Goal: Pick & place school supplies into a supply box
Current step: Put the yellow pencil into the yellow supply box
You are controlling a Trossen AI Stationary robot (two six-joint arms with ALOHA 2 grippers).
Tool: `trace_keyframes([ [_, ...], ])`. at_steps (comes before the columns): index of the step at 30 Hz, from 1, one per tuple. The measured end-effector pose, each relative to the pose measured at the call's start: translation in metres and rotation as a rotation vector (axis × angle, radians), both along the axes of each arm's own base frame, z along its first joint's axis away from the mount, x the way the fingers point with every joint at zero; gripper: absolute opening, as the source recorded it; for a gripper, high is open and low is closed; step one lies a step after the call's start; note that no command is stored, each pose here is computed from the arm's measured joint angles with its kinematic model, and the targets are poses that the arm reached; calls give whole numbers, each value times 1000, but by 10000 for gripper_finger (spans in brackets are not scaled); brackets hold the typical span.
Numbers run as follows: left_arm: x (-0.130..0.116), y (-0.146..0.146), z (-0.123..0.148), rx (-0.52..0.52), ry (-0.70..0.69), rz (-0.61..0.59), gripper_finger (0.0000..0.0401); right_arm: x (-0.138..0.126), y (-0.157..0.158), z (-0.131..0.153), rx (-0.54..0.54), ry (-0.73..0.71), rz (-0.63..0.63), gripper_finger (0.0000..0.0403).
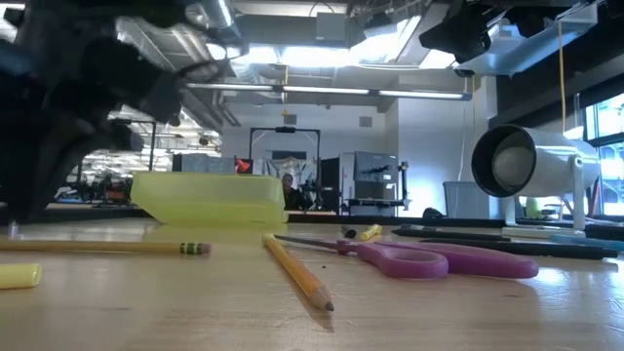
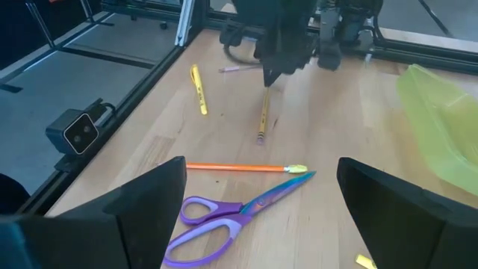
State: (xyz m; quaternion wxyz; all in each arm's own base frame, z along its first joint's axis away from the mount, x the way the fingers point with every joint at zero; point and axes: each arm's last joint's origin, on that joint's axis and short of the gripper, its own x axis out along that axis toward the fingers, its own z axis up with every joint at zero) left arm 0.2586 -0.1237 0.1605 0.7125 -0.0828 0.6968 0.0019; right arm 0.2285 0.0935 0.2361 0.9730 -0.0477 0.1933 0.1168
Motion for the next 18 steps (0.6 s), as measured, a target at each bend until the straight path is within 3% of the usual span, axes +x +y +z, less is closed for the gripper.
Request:
trace_keyframes([
  [4, -3, 5, 24, 35, -127, 43, 8, 0, 0, 0, 2, 1, -1, 351],
  [10, -7, 5, 69, 34, -494, 141, 4, 0, 0, 0, 4, -1, -3, 351],
  [15, -20, -4, 82, 73, -799, 235, 6, 0, 0, 1, 7, -11, -2, 351],
  [18, -27, -9, 81, 84, -881, 284, 8, 1, 0, 3, 15, -27, -2, 351],
])
